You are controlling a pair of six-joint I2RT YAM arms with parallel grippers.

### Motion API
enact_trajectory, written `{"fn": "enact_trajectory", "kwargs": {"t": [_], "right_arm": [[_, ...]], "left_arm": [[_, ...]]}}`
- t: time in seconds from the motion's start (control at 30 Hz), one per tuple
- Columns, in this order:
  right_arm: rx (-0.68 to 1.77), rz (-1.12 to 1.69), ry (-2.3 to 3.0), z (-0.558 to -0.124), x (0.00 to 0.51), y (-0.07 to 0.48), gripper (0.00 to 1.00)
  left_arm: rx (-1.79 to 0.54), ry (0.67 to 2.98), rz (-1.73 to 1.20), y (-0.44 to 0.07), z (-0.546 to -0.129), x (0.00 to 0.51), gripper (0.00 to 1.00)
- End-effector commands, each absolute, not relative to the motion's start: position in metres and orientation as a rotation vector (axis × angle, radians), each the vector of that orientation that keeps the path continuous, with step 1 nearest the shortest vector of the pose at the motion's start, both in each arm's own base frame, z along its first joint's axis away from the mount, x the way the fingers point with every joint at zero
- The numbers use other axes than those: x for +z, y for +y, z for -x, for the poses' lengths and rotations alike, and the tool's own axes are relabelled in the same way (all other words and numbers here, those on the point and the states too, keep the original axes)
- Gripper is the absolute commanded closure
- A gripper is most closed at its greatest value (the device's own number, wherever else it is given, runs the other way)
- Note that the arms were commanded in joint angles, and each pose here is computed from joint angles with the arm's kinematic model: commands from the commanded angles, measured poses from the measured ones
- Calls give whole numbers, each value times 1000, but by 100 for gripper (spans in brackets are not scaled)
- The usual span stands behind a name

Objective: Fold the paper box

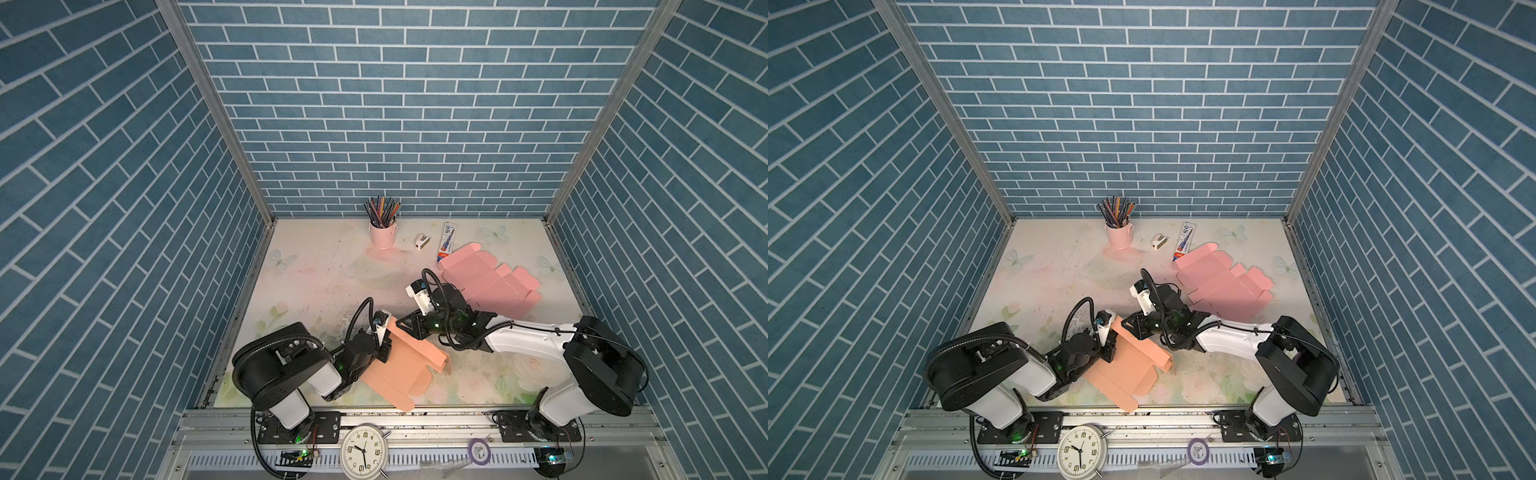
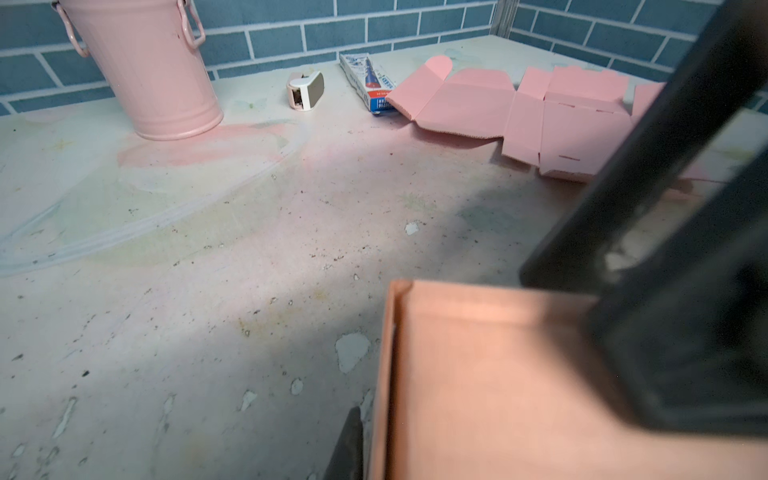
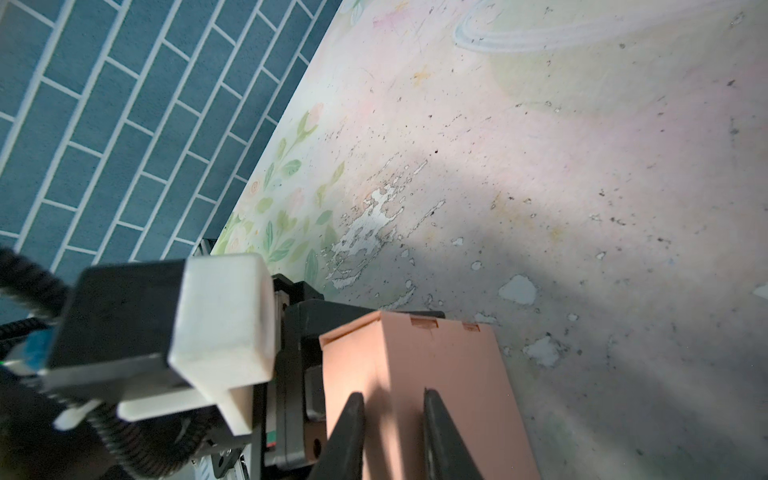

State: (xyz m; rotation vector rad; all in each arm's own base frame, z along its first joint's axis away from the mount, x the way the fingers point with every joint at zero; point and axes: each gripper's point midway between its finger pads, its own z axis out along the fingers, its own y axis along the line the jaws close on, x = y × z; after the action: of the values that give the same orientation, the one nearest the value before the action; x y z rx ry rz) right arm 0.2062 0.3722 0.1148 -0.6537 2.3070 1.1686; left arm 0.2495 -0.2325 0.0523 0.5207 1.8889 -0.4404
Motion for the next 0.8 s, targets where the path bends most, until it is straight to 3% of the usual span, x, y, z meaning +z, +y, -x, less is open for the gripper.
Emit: {"fn": "enact_trajectory", "kwargs": {"t": [0.0,0.43,0.6,0.77], "right_arm": [[1124,610,2421,-195,94,359,74],[1061,611,2387,-200,106,352,71],[876,592,2303,-210,142,324,62],[688,585,2222,-218,180,290,67]], "left_arm": [[-468,1860,-514,-235,-248,63,85],[-467,1861,-474,-228,-246,67,92],[-425,1938,-412,-223,-253,65,92],[-443,2046,-277,-208,-264,63,92]]}}
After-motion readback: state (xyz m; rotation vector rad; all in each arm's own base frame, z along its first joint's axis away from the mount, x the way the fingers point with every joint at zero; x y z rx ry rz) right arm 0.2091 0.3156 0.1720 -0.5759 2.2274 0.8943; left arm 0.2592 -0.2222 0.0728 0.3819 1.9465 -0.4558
